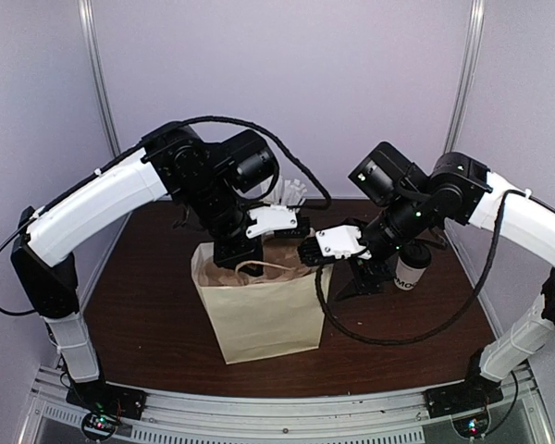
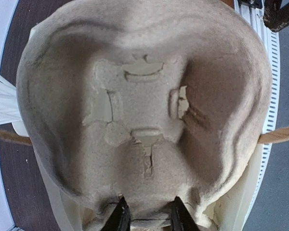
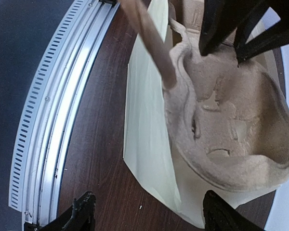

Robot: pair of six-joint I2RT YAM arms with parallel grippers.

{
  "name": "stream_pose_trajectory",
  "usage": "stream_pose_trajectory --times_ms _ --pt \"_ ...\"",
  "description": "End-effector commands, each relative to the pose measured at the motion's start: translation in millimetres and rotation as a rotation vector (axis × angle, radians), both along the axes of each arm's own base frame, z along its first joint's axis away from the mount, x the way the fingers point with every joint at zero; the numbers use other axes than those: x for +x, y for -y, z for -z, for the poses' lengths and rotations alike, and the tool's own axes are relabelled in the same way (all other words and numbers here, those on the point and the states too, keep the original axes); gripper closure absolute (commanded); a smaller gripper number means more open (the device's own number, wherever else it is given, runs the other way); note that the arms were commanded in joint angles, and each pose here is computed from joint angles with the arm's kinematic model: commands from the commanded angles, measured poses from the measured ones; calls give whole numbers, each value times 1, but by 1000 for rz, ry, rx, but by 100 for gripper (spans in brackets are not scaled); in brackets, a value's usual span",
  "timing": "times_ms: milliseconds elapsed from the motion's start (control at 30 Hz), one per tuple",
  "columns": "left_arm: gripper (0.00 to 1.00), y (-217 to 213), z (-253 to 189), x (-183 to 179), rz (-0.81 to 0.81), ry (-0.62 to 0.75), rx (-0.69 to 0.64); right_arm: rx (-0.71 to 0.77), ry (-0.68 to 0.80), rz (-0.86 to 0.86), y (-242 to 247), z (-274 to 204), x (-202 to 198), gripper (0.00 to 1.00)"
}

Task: Pack the takeout coffee

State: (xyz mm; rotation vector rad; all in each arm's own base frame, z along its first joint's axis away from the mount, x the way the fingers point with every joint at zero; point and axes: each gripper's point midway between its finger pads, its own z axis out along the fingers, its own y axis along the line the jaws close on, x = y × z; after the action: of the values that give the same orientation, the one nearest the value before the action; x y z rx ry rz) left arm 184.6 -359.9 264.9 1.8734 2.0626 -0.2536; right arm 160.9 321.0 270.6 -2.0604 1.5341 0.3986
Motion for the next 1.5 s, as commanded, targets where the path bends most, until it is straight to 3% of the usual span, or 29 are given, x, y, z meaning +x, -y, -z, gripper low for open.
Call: stream_pose_trajectory --times_ms 0,467,1067,1467 --pt "85 -17 6 -2 -39 -1 57 -8 51 80 4 -1 13 24" --pt "85 -14 50 6 -44 -29 194 33 22 51 2 -10 4 23" --pt "85 -9 88 4 -49 -99 276 89 -42 -49 31 -53 -40 17" --pt "85 -9 111 -6 -45 -180 309 102 -43 -22 39 -52 -37 16"
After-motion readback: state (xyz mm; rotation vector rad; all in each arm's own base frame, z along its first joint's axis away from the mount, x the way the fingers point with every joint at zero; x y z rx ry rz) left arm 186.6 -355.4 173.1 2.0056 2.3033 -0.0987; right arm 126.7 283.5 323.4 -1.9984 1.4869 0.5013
